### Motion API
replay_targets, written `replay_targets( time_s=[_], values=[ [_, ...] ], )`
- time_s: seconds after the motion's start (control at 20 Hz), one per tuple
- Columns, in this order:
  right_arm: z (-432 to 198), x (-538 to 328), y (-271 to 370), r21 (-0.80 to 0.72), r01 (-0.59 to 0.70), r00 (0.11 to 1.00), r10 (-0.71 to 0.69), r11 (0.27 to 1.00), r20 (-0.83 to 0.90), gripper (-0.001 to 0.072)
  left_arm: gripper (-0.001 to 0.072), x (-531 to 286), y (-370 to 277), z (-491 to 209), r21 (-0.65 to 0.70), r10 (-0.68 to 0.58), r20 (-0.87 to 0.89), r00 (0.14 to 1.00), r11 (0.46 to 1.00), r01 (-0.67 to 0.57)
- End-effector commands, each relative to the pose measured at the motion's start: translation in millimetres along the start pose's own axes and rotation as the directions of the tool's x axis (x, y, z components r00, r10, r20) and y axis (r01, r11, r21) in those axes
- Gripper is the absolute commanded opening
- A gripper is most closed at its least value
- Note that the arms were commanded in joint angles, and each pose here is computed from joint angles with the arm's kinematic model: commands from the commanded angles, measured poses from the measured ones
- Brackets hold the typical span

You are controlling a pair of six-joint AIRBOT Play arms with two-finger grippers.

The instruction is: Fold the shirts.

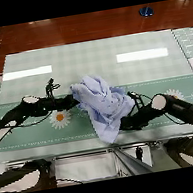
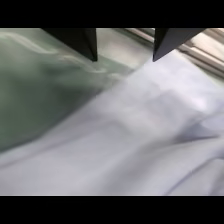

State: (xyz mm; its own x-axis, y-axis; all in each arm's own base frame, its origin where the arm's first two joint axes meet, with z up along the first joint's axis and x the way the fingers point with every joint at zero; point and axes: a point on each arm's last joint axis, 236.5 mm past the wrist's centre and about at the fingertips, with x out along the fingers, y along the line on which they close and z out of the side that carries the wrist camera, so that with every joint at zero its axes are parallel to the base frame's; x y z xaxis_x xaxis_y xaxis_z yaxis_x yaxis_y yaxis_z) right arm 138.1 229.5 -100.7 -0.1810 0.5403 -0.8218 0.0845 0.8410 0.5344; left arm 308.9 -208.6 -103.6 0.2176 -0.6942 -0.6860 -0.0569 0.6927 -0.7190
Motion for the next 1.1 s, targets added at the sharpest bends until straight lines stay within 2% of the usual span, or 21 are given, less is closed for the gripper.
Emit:
replay_targets(
  time_s=[0.0, 0.25, 0.45, 0.6, 0.7, 0.8, 0.9, 1.0, 1.05],
  values=[
    [4.9, 22.1, 22.2, 0.019, -0.062, 0.998, 0.061, 0.998, 0.022, 0.0405, 0.0017, -0.3, -0.5, -0.1, -0.003, -0.003, -0.002, 1.000, 1.000, 0.003],
    [14.0, 34.3, 42.7, 0.020, -0.100, 0.993, 0.098, 0.995, 0.058, 0.0390, 0.0017, -0.3, -0.5, 0.0, -0.003, -0.004, -0.002, 1.000, 1.000, 0.004],
    [26.7, 40.0, 69.0, 0.047, -0.162, 0.980, 0.155, 0.986, 0.122, 0.0237, 0.0017, -0.3, -0.6, 0.1, -0.004, -0.004, -0.001, 1.000, 1.000, 0.004],
    [30.0, 46.2, 89.5, -0.050, -0.165, 0.977, 0.170, 0.985, 0.131, 0.0026, 0.0017, -0.3, -1.8, -1.7, -0.004, -0.009, -0.009, 1.000, 1.000, 0.009],
    [43.1, 28.9, 114.3, -0.159, -0.189, 0.964, 0.214, 0.969, 0.159, 0.0026, 0.0017, -5.3, -6.5, 0.7, -0.003, -0.027, -0.008, 1.000, 1.000, 0.027],
    [72.2, -15.7, 133.6, -0.278, -0.171, 0.944, 0.238, 0.945, 0.229, 0.0026, 0.0017, -29.8, -25.5, 21.6, 0.022, -0.084, 0.038, 0.996, 0.996, 0.083],
    [113.5, -95.1, 145.1, -0.352, -0.114, 0.898, 0.248, 0.929, 0.365, 0.0026, 0.0017, -79.1, -57.3, 61.2, 0.097, -0.152, 0.164, 0.975, 0.986, 0.137],
    [144.9, -202.7, 158.3, -0.408, -0.045, 0.799, 0.278, 0.912, 0.534, 0.0026, 0.0017, -152.0, -103.4, 104.0, 0.191, -0.250, 0.351, 0.902, 0.963, 0.192],
    [150.9, -264.3, 166.3, -0.433, 0.003, 0.728, 0.295, 0.901, 0.619, 0.0026, 0.0016, -198.8, -134.4, 121.1, 0.250, -0.319, 0.451, 0.834, 0.942, 0.225]
  ],
)
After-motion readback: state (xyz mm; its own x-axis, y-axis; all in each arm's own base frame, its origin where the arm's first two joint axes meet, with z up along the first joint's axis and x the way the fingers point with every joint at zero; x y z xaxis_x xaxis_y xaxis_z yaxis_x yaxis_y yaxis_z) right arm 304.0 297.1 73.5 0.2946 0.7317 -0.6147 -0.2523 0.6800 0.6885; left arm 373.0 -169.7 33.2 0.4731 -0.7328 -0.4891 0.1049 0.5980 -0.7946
